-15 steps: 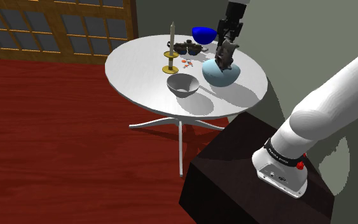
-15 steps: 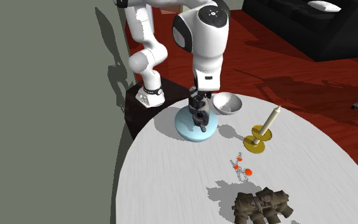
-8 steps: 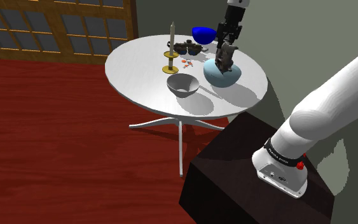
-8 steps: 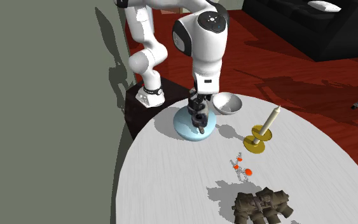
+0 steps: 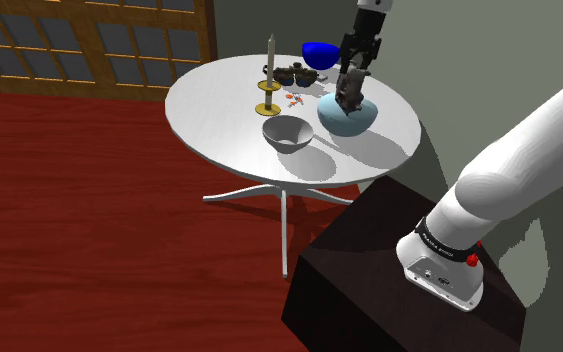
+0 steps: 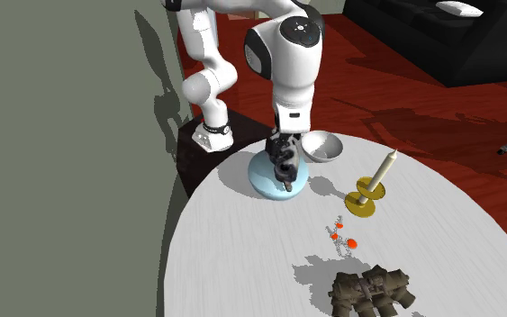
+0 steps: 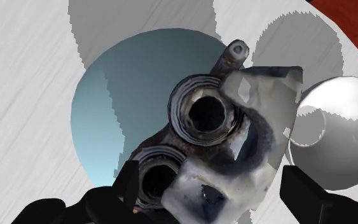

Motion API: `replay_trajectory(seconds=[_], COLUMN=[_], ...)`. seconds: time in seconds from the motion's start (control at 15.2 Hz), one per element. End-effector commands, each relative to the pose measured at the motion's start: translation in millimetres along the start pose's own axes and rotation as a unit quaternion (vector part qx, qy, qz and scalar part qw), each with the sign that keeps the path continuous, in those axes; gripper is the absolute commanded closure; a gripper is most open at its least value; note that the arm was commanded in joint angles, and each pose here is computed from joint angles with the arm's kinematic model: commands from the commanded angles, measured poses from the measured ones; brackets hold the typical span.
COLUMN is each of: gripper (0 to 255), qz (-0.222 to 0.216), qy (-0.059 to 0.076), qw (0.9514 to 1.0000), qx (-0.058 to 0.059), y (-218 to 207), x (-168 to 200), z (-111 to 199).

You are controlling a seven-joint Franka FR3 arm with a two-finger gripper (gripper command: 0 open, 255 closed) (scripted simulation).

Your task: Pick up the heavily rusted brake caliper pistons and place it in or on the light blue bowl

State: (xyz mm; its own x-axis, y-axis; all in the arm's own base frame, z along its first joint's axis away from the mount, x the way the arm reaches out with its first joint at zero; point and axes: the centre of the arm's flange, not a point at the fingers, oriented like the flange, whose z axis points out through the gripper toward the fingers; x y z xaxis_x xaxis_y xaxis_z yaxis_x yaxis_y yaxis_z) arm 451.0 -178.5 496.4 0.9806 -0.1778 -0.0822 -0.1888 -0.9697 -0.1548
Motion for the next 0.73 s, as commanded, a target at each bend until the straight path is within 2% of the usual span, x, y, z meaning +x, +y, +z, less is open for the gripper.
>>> replay_trajectory(seconds=[0.0, 0.2, 0.66], gripper=[0, 0, 0], qz=[0.000, 0.000, 0.000], qy=[0.000, 0.000, 0.000], qw=[1.0000, 1.0000, 1.0000], qx=[0.000, 0.000, 0.000], y=[0, 0, 0], x=[0, 0, 0], z=[-13, -50, -50])
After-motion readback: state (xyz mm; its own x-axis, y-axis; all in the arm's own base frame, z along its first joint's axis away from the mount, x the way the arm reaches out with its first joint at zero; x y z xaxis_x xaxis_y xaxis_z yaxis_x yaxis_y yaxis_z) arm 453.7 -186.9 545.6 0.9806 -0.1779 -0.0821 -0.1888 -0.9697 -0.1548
